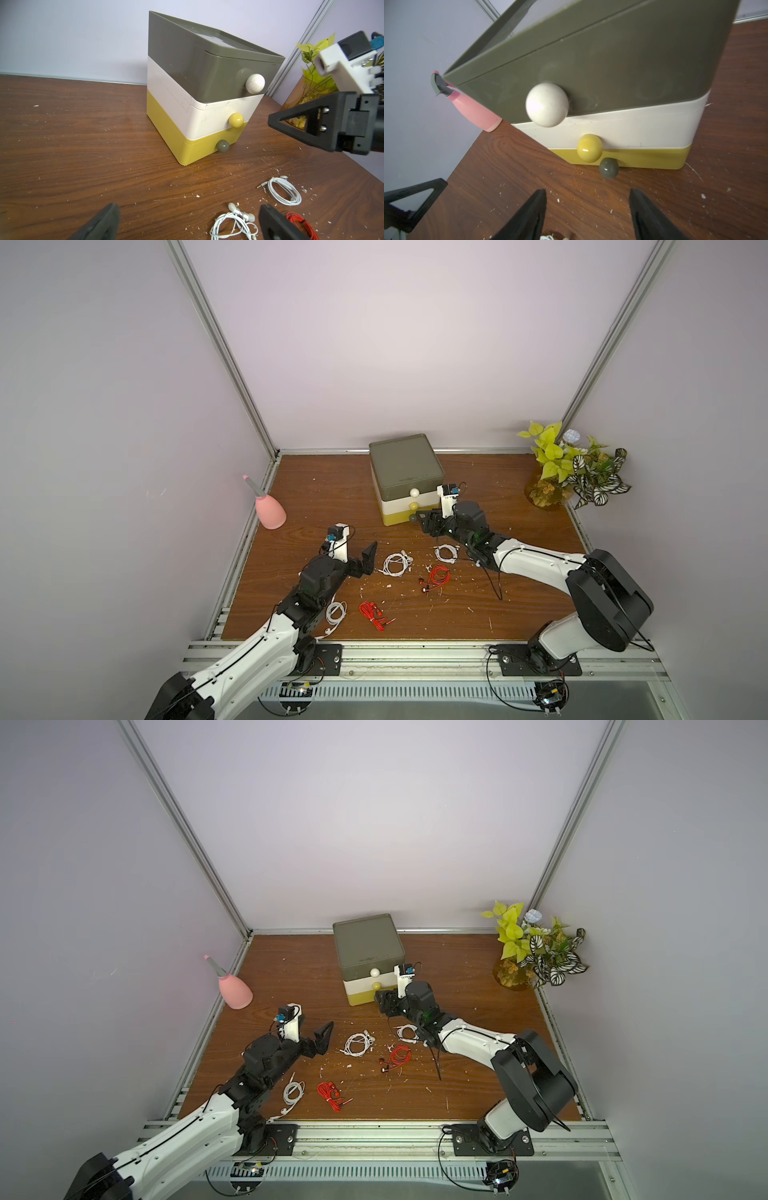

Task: Place the wired earphones into the drawer by color
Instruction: Open the drawer in the storage box.

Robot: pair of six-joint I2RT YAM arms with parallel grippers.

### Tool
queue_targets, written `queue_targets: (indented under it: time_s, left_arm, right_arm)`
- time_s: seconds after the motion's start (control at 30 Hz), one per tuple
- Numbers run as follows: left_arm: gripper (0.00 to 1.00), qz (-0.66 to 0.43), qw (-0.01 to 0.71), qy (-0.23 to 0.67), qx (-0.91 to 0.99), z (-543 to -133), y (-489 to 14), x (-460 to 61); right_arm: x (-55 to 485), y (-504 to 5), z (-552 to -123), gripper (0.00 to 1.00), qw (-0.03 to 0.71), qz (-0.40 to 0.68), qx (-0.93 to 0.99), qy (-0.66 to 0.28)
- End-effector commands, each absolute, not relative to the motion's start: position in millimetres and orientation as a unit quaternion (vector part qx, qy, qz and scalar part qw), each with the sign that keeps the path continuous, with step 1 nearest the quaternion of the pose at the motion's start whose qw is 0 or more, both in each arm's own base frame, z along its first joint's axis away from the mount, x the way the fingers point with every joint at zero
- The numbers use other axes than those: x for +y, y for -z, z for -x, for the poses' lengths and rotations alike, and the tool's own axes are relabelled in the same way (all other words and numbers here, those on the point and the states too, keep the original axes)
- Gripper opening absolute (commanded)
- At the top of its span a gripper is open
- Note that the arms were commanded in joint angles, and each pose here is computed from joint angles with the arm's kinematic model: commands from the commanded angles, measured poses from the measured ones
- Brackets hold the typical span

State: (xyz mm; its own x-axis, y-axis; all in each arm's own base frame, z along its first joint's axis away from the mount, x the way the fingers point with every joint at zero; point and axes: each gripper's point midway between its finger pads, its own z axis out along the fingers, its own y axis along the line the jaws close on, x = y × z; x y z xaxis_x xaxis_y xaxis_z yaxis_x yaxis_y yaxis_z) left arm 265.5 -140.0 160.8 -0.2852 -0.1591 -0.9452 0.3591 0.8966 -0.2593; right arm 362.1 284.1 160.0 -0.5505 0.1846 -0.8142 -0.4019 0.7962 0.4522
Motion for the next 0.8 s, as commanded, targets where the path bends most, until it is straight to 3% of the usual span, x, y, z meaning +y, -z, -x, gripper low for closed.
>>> queue_targets:
  time_s: [0.0,0.77]
  left_arm:
    - [1.0,-0.054,0.61,0.214,0.761,-267,-168,-134]
    - [1.0,-0.062,0.61,0.219,0.759,-267,-168,-137]
  right_arm:
    - [285,-183,-374,0.67,0.507,0.035,0.791,-0.339]
    - [310,-160,-395,0.53,0.517,0.002,0.776,-0.362]
